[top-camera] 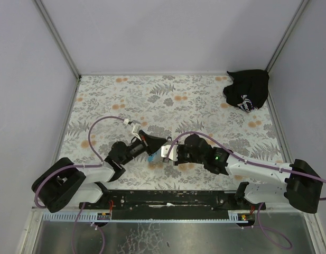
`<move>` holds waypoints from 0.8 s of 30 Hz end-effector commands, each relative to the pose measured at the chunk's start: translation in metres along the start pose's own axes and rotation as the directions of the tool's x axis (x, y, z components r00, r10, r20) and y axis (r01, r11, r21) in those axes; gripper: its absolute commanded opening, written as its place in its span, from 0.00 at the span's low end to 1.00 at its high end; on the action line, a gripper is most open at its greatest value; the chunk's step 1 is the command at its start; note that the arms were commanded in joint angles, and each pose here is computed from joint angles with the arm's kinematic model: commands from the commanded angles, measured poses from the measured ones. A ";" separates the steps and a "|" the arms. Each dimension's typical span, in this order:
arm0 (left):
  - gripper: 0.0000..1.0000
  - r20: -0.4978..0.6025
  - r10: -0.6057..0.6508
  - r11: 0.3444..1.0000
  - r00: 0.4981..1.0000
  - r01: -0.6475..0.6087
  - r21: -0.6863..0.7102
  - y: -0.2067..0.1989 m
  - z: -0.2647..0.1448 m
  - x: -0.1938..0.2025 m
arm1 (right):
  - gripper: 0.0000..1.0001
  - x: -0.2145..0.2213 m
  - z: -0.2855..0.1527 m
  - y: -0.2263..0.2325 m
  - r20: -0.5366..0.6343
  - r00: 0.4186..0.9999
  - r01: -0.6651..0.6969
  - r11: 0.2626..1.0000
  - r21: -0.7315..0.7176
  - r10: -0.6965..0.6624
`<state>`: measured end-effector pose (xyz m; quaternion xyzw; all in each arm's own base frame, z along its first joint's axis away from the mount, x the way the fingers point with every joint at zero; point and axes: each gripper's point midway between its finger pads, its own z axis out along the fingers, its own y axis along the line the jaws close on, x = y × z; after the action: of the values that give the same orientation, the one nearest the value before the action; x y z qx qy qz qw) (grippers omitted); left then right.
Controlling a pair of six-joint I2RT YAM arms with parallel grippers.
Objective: Put the keys on the keyring
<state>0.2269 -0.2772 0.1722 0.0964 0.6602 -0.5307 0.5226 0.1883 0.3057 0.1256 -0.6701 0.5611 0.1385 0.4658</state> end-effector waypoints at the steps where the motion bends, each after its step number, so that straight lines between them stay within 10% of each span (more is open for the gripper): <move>1: 0.05 0.028 0.097 0.995 0.995 -0.096 -0.036 0.004 0.000 -0.013 | 0.00 -0.032 -0.011 -0.032 0.092 0.995 0.025 0.990 0.135 -0.037; 12: 0.35 -0.159 0.373 0.924 0.914 -0.350 0.155 0.008 0.000 0.011 | 0.00 -0.035 -0.022 -0.035 0.061 0.996 0.057 0.991 0.123 -0.065; 24: 0.39 -0.247 0.458 0.867 0.854 -0.367 0.337 0.006 0.009 0.035 | 0.00 -0.031 -0.025 -0.036 0.026 0.997 0.067 0.991 0.115 -0.070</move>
<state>0.2275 -0.2913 0.1405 0.3449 0.6477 -0.4604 0.4996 0.1920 0.2934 0.1372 -0.6767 0.5588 0.1084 0.4669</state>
